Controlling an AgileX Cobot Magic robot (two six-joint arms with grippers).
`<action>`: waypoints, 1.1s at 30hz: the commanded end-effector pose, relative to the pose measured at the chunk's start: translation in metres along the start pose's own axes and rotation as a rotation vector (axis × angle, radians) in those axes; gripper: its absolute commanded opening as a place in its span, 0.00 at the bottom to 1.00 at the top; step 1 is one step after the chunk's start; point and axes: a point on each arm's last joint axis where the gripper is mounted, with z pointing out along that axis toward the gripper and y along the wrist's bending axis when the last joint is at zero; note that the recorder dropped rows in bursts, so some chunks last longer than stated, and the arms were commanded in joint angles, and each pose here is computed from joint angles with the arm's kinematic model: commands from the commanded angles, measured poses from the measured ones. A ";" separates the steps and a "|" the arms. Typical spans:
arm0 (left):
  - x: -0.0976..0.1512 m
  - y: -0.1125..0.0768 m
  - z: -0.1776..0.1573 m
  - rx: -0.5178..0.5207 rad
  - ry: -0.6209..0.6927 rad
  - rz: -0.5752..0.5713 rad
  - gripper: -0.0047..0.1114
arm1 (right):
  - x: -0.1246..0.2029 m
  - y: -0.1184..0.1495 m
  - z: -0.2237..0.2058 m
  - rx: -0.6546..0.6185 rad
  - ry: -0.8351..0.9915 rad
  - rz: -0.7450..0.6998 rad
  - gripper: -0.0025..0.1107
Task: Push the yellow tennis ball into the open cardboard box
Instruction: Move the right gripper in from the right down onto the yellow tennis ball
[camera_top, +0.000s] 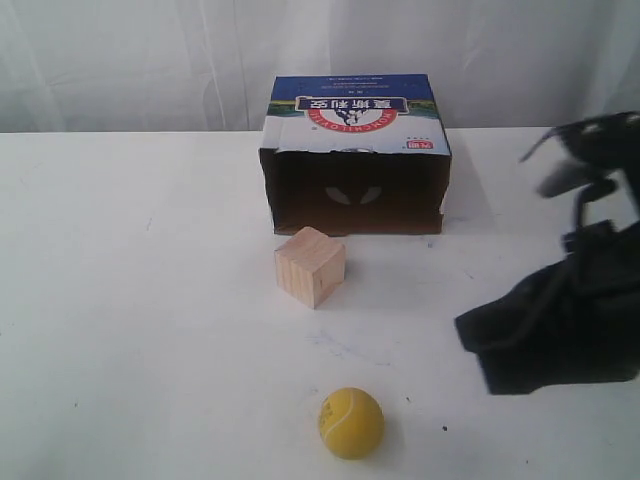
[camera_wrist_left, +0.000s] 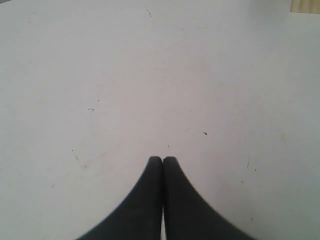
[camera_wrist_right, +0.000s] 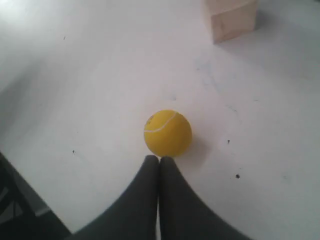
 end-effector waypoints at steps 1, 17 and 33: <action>0.002 0.000 0.000 0.003 0.009 0.007 0.04 | -0.010 0.011 0.038 -0.055 0.088 -0.067 0.02; 0.002 0.000 0.000 0.003 0.009 0.007 0.04 | 0.001 0.023 0.130 -0.050 0.238 -0.149 0.02; 0.002 0.000 0.000 0.003 0.009 0.007 0.04 | 0.006 0.001 0.155 0.034 0.290 -0.179 0.02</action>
